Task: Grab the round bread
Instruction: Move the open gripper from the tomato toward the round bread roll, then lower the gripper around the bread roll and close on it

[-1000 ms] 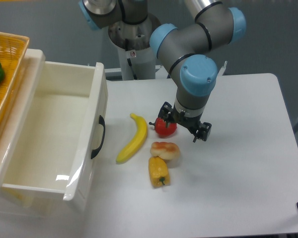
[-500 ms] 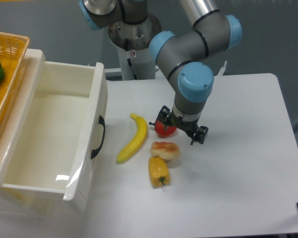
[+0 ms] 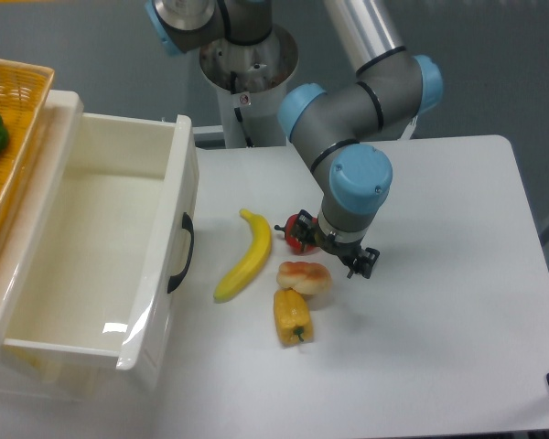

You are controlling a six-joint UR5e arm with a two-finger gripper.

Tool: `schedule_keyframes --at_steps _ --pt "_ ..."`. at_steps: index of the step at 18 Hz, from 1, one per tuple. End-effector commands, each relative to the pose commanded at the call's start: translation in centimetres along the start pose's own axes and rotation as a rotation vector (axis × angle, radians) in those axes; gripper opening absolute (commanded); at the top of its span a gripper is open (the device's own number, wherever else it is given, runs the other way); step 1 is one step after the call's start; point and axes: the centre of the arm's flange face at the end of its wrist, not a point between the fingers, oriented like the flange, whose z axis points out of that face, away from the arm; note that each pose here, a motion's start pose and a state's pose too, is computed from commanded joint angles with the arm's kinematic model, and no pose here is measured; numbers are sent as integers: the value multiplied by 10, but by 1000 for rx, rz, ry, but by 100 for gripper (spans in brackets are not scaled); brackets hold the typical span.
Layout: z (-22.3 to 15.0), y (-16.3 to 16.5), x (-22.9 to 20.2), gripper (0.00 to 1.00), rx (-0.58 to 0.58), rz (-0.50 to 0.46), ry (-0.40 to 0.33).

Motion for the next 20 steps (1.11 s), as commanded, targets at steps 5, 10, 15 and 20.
schedule_keyframes --at_steps 5,10,15,20 --pt "7 -10 3 100 39 79 35" --pt "11 -15 2 100 69 204 50" --pt "19 -14 0 100 62 269 61" --pt "30 -16 -2 100 56 272 75"
